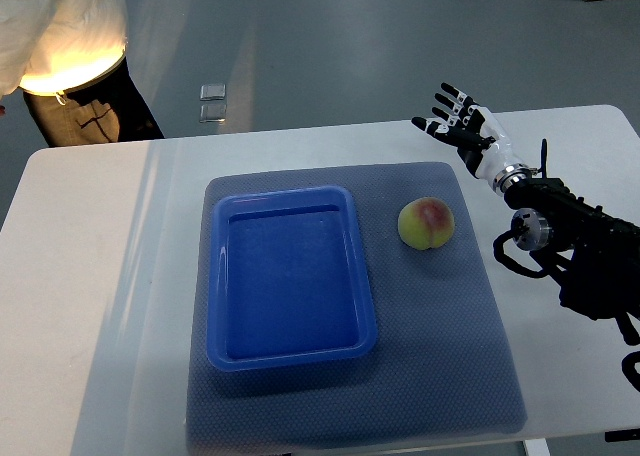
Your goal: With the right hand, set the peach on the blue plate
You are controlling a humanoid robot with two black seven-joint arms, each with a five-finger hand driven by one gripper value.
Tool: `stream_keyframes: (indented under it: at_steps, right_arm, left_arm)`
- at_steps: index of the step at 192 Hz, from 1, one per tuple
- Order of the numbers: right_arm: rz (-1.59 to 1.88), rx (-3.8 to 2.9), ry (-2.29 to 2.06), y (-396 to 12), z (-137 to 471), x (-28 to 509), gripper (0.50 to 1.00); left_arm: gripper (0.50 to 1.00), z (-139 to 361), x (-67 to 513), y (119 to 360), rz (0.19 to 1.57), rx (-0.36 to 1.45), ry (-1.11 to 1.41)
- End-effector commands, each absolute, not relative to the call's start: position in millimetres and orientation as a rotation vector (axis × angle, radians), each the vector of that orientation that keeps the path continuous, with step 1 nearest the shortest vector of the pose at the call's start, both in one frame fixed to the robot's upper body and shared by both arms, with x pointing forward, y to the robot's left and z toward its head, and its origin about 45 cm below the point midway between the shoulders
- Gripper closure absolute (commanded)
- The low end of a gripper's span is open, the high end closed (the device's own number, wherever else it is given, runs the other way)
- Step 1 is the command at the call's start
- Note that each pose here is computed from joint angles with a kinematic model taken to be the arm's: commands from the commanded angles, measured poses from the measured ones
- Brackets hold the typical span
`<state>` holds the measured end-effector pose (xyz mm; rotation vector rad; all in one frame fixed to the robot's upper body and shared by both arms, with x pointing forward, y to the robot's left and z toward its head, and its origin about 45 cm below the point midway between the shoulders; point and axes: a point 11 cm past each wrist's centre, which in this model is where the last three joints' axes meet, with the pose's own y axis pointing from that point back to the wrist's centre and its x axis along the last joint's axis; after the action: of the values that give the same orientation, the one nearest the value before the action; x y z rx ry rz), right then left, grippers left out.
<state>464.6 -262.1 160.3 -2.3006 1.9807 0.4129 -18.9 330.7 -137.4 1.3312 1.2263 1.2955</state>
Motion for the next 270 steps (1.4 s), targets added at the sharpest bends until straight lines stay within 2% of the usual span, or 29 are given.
stream_keyframes:
  at_steps: [1,270]
  right_arm:
    - [0.415,-2.301,1.982,-262.3,159.5,464.1,0.57]
    - [0.327,-2.412,1.933,-261.7,165.5,465.2,0.57]
  left_arm:
    - [0.5,-137.4,-18.8,330.7,1.296,1.33,1.227]
    - [0.5,-137.4,-18.7,330.7,1.299,1.328,1.229]
